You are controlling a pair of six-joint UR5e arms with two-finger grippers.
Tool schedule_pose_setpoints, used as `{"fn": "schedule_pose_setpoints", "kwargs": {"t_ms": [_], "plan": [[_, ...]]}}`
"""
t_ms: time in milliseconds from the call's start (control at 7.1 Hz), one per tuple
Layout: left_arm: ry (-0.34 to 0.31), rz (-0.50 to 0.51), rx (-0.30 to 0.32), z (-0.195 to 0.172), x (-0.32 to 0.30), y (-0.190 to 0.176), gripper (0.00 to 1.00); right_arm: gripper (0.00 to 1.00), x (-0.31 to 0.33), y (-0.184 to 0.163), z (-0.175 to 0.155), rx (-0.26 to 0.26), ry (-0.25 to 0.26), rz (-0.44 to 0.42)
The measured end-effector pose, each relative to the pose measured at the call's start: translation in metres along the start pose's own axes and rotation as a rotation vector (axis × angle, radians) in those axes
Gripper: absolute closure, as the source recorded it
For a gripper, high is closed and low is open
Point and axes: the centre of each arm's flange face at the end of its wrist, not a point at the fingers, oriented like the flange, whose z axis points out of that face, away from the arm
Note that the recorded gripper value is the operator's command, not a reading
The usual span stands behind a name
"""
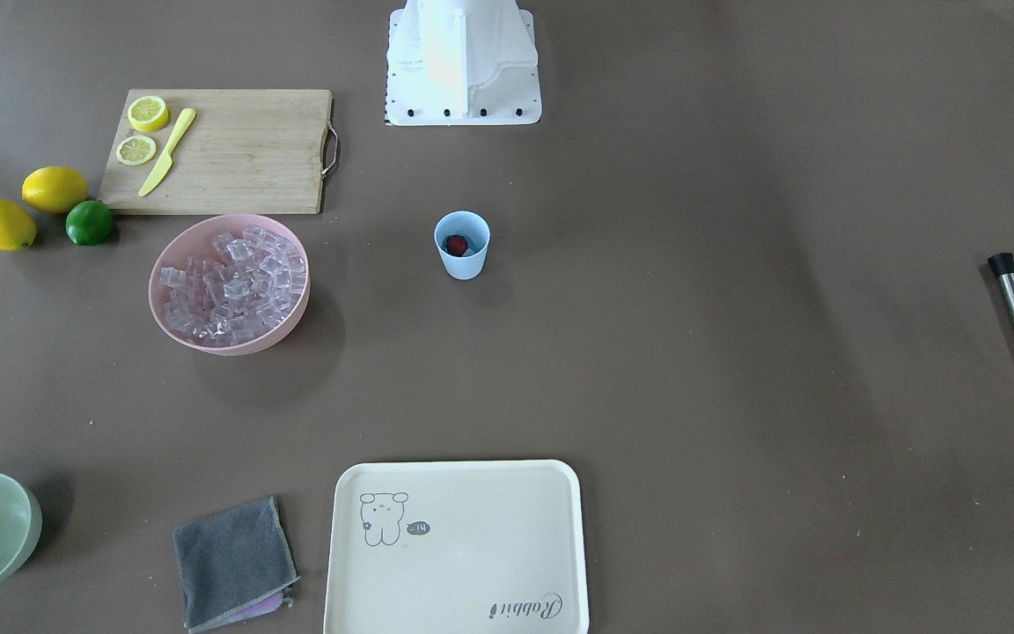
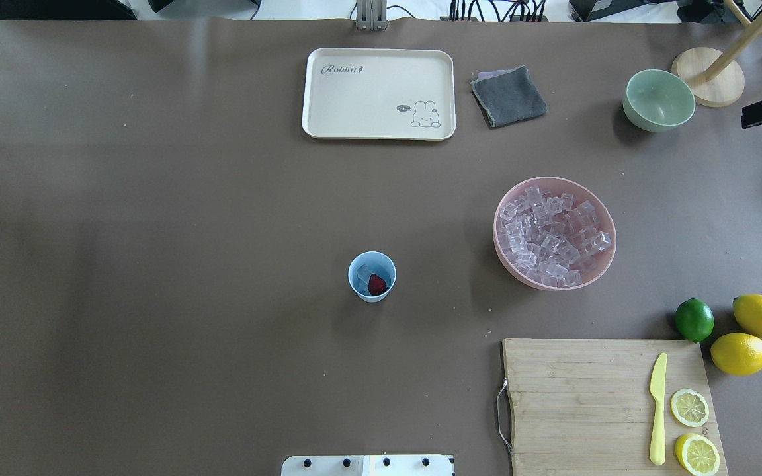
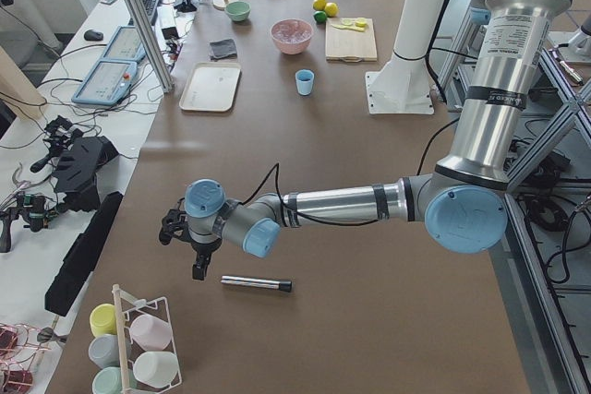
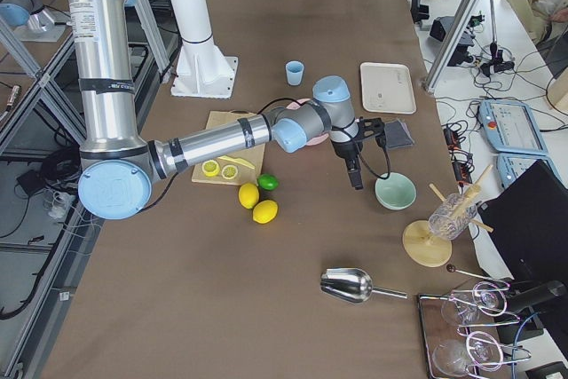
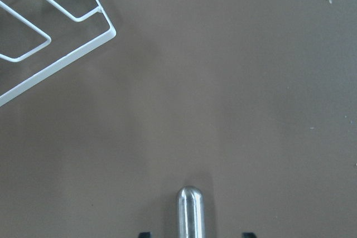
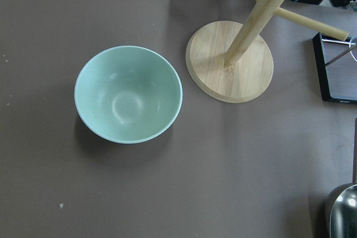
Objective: Mash ice and strawberries in cup
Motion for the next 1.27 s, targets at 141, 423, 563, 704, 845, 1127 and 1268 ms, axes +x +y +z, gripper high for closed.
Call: {"fn": "schedule_pose_setpoints", "kwargs": {"t_ms": [141,423,563,704,845,1127,1268], "plan": [[0.002,-0.018,0.000,-0.023,0.014,-0.025,0.02,0.00,0.001,0.001,0.001,-0.005,0.000,0.002],[0.005,-0.032,0.012,-0.057,0.041,-0.065,0.02,0.00,0.008,0.003,0.003,-0.022,-0.004,0.014],[0.004,-0.038,0.018,-0.070,0.053,-0.083,0.02,0.00,0.014,0.005,0.003,-0.032,-0.006,0.025],[0.002,-0.042,0.028,-0.080,0.063,-0.096,0.02,0.00,0.025,0.007,0.002,-0.042,-0.009,0.041],[0.002,-0.046,0.042,-0.089,0.072,-0.107,0.02,0.00,0.040,0.009,0.001,-0.050,-0.009,0.057],[0.008,-0.077,0.065,-0.102,0.087,-0.121,0.02,0.00,0.081,0.006,-0.009,-0.074,-0.011,0.061],[0.011,-0.091,0.073,-0.107,0.092,-0.126,0.02,0.00,0.100,0.006,-0.015,-0.085,-0.005,0.052]]}}
